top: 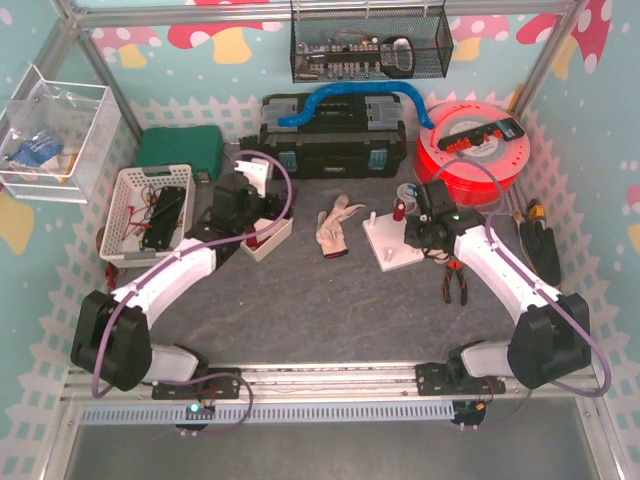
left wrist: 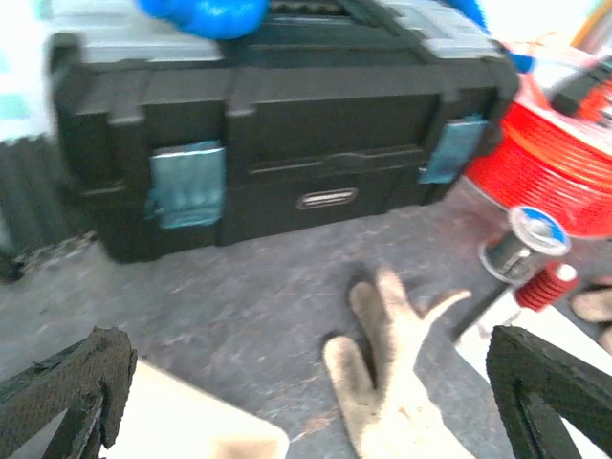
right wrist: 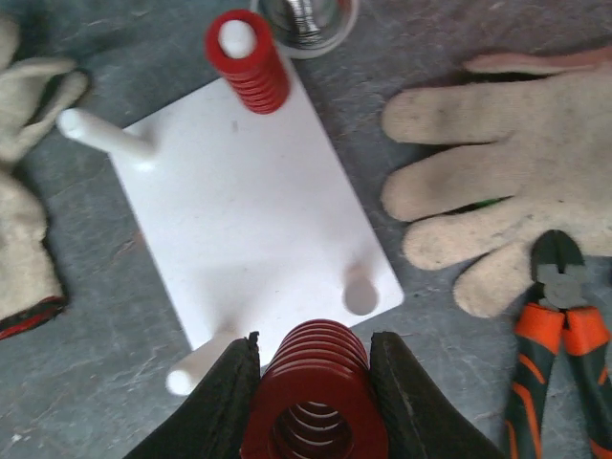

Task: Install the large spring

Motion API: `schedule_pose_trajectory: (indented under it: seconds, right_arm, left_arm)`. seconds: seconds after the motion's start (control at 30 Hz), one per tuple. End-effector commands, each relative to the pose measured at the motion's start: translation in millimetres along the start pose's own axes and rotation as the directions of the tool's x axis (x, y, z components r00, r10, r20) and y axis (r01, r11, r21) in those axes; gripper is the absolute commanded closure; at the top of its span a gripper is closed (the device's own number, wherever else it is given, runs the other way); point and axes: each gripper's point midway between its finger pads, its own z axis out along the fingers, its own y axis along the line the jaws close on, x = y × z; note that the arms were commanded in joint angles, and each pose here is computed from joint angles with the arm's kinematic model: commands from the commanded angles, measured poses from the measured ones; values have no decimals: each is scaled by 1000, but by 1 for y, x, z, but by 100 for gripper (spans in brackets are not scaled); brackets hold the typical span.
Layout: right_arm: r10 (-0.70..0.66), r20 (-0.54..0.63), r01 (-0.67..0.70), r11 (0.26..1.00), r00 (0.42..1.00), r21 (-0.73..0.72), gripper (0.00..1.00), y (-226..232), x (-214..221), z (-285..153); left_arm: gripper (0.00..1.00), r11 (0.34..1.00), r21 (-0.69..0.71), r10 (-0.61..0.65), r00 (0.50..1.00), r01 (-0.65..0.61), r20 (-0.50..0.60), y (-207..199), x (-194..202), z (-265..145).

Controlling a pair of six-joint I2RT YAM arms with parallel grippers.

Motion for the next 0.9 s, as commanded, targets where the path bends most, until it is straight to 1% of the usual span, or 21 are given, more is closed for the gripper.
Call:
schedule_pose_trajectory:
  seconds: [0.0,0.1,0.2,0.37,0.5,0.67,0.87]
  right_arm:
    - [84,121,-85,996,989,8,100,-10,-24,-7]
    - [92,120,-96,995,989,28,100,-15,-22,-2]
    - [102,141,-103,995,985,1,100,-14,-27,0]
    - [108,127,-114,993,986,35,100,-21,-24,4]
    - [97,91,-103,992,991,70,100,-27,-17,11]
    - [109,65,-113,991,992,72,100,-27,-9,20]
    - [105,49,-108,992,993,62,100,-26,-2,30]
  left_arm:
    - [1,979,-140,-155,987,149,-36,41,5,-8]
    - [1,963,-158,-227,973,217,-44,52,8,-11]
    - [1,958,-154,-253,966,244,-44,55,9,-11]
    - [1,952,-188,-257,965,243,-53,61,13,-8]
    - [1,946,-222,-254,966,235,-59,68,15,-7]
    - [1,951,-213,-244,966,222,-83,66,21,-3]
    - [1,947,-237,-246,964,217,-99,71,24,0]
